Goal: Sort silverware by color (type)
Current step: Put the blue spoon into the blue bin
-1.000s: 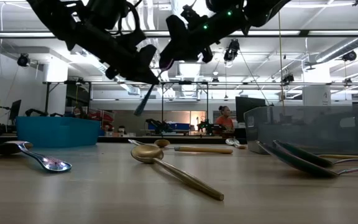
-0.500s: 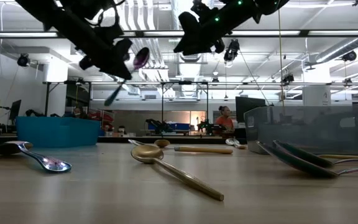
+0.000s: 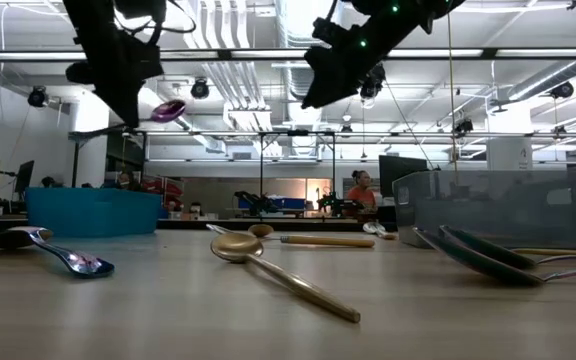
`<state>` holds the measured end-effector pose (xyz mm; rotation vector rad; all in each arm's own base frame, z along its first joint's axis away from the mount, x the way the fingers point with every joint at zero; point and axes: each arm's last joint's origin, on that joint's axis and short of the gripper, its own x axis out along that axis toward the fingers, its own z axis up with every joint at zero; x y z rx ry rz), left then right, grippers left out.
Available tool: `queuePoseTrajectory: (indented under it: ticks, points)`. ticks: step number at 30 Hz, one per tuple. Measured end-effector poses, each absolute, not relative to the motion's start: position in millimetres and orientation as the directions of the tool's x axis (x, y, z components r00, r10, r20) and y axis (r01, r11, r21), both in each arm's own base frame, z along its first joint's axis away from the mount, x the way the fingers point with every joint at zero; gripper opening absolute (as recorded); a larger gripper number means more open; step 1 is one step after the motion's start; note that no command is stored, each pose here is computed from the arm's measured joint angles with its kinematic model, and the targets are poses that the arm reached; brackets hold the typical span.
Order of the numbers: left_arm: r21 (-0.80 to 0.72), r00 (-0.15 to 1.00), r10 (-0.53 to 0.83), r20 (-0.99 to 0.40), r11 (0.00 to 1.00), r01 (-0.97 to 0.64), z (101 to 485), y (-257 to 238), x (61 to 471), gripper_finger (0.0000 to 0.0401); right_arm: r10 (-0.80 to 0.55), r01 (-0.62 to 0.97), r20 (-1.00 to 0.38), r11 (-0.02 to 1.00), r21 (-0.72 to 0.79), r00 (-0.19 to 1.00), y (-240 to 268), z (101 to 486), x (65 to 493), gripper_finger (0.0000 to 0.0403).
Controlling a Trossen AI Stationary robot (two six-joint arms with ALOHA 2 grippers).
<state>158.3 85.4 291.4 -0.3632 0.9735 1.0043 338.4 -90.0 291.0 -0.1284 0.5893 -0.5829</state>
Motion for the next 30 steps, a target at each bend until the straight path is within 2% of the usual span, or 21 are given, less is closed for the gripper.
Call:
queuePoseTrajectory:
  ticks: [6, 10, 14, 21, 27, 30]
  points:
    - [0.060, 0.161, 0.330, -0.930, 0.569, -0.820, 282.1, 90.5, 155.9, 0.0000, -0.538, 0.422, -0.575, 0.842, -0.336, 0.616, -88.4, 277.9, 331.9, 0.0183]
    - [0.053, 0.075, 0.213, -0.974, 0.539, -0.841, 273.7, 96.0, 149.2, 0.0000, -0.530, 0.344, -0.618, 0.848, -0.404, 0.581, -87.4, 269.2, 327.6, 0.0183]
    - [-0.056, 0.105, 0.065, -0.992, 0.520, -0.852, 268.7, 102.7, 146.4, 0.0000, -0.518, 0.272, -0.670, 0.853, -0.444, 0.531, -86.4, 257.3, 321.5, 0.0183]
    - [-0.154, 0.133, -0.081, -0.988, 0.386, -0.909, 258.6, 128.3, 135.2, 0.0000, -0.519, 0.232, -0.692, 0.852, -0.470, 0.502, -89.3, 248.9, 317.0, 0.0183]
    - [-0.133, 0.087, -0.159, -0.983, 0.301, -0.944, 244.2, 152.3, 123.8, 0.0000, -0.521, 0.233, -0.695, 0.851, -0.472, 0.495, -90.9, 247.0, 314.8, 0.0183]
    - [-0.120, 0.063, -0.197, -0.978, 0.294, -0.948, 234.9, 161.8, 123.2, 0.0000, -0.523, 0.237, -0.693, 0.849, -0.471, 0.497, -91.6, 248.0, 314.3, 0.0183]
